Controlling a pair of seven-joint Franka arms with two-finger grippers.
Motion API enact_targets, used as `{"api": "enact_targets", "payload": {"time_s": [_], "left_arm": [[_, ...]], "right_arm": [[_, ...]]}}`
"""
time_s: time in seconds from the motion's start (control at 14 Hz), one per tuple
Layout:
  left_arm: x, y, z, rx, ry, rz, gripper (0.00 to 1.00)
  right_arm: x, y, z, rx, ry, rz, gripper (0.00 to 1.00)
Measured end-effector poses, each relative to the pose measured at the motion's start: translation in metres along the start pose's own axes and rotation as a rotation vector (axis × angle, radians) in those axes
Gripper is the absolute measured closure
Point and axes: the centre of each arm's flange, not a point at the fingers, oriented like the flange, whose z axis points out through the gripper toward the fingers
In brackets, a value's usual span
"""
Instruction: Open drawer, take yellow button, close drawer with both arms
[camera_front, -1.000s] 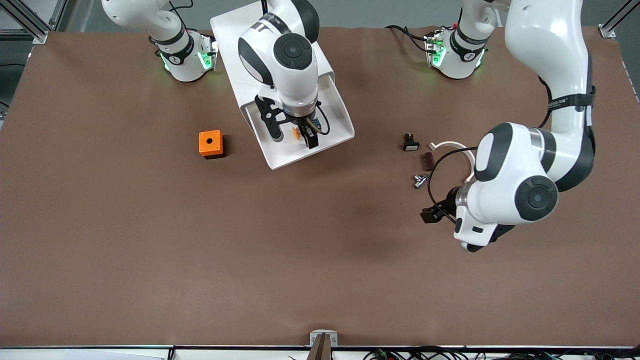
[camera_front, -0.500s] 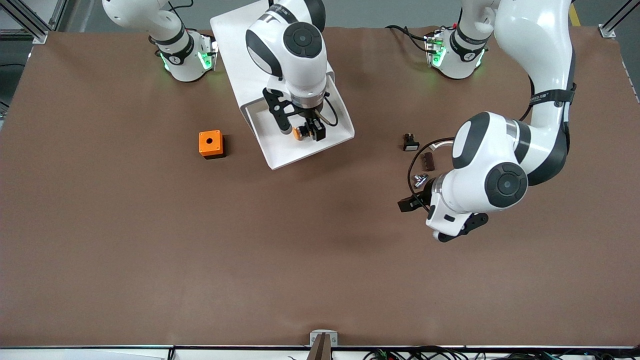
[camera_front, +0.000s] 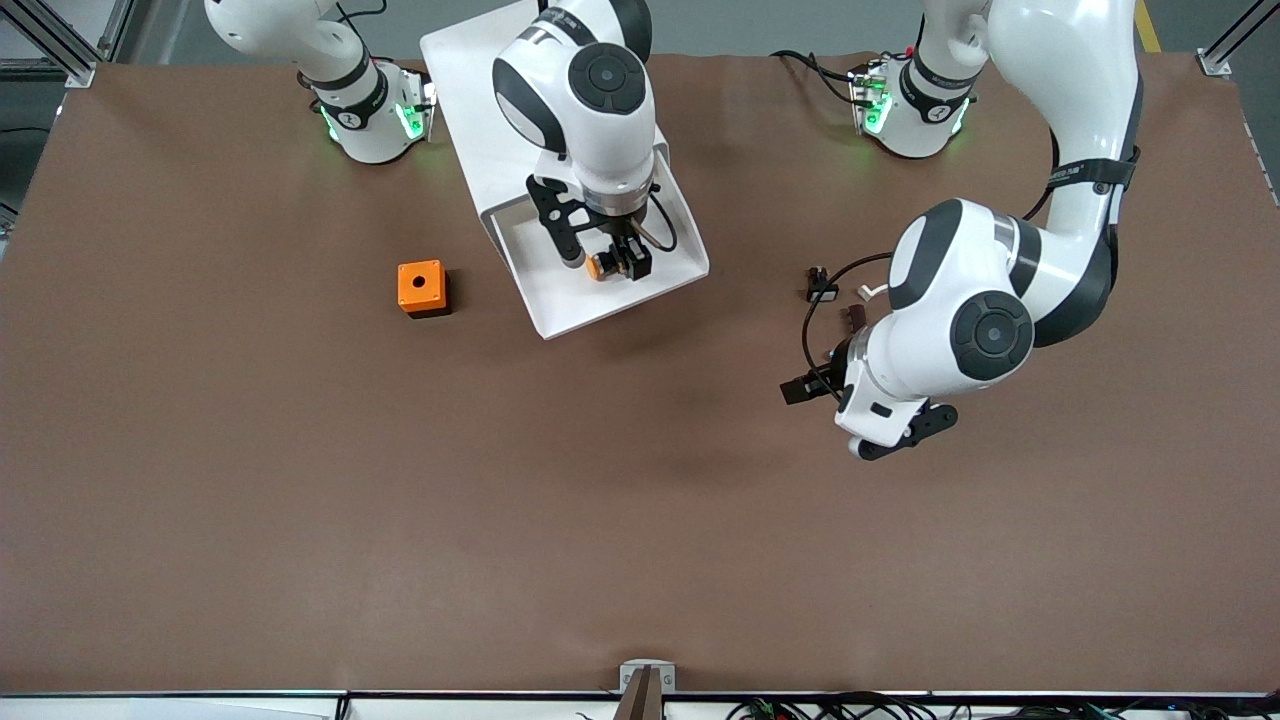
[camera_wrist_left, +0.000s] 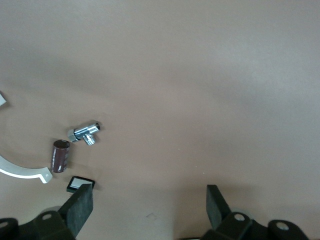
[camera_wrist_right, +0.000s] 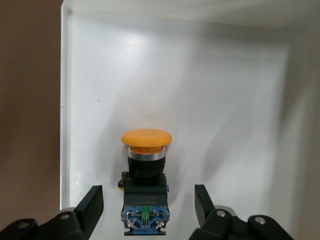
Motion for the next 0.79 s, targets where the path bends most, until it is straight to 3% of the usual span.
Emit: {"api": "enact_targets", "payload": {"time_s": [0.5,0.57,0.79], "left_arm": [[-0.043,0.045,0.021,-0.02,0.025,-0.021,0.0],[-0.048,0.05,0.021,-0.029,0.034,-0.033,0.0],[-0.057,0.059,0.024,-0.035,0.04,-0.044,0.0]], "right_arm": [[0.001,-0.003,0.016,-0.015,0.032,-0.007,0.17],[0.001,-0.003,0.017,-0.016,0.033,-0.009,0.21],[0.0,-0.004,0.014,-0.01,0.03,-0.021,0.55]]}}
